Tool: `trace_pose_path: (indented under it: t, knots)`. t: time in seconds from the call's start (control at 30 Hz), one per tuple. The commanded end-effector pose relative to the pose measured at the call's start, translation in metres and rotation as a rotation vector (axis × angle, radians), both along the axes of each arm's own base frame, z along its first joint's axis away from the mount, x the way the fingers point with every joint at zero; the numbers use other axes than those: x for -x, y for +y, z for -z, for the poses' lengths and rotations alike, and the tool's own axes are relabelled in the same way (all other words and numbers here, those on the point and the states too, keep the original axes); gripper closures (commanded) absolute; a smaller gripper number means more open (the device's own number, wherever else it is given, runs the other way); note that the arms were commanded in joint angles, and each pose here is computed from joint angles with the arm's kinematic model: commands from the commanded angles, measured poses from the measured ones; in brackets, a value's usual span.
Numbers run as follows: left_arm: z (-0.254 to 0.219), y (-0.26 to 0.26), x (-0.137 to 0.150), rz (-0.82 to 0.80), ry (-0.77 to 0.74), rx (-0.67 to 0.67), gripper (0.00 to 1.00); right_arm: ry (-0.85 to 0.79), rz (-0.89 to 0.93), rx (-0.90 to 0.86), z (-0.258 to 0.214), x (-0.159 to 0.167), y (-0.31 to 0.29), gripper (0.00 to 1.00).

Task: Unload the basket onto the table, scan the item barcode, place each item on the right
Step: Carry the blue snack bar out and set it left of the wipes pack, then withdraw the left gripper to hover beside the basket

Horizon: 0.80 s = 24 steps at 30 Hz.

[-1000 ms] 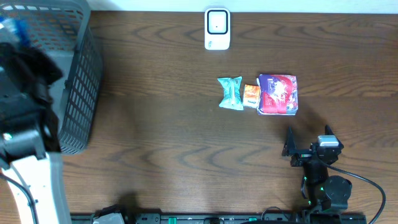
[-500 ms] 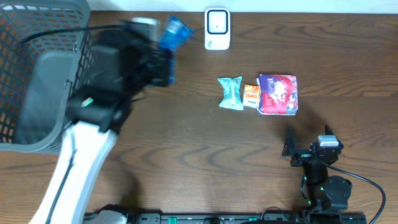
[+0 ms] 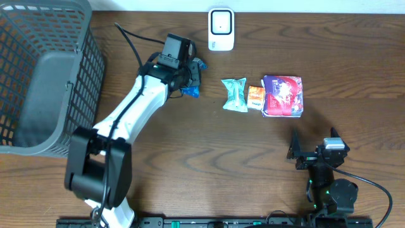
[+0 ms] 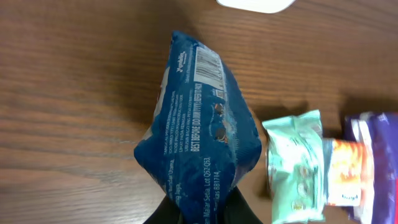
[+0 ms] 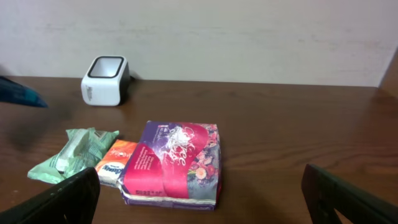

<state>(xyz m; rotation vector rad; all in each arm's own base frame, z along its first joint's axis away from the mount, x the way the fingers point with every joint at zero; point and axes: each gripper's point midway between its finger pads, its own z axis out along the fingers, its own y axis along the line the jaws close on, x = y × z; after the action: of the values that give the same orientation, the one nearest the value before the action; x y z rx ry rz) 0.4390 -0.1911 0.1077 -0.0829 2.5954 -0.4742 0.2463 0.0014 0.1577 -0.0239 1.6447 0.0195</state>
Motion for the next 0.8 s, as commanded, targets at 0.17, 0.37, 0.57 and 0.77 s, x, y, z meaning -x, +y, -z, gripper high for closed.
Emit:
trace_pose_path:
  t: [0.17, 0.37, 0.57, 0.77]
  knots:
    - [0.041, -0.033, -0.004, -0.051, 0.059, 0.054, 0.93, 0.000, 0.004, -0.013, 0.001, 0.000, -0.001, 0.01]
    - [0.060, -0.040, 0.001, -0.036, 0.093, 0.036, 0.38, 0.000, 0.004, -0.014, 0.001, 0.000, -0.001, 0.01]
    - [0.034, -0.031, 0.003, -0.028, 0.067, 0.035, 0.31, 0.000, 0.004, -0.013, 0.001, 0.000, -0.001, 0.01]
    - [-0.046, -0.008, 0.007, 0.032, -0.094, 0.018, 0.29, 0.000, 0.004, -0.013, 0.001, 0.000, -0.001, 0.01]
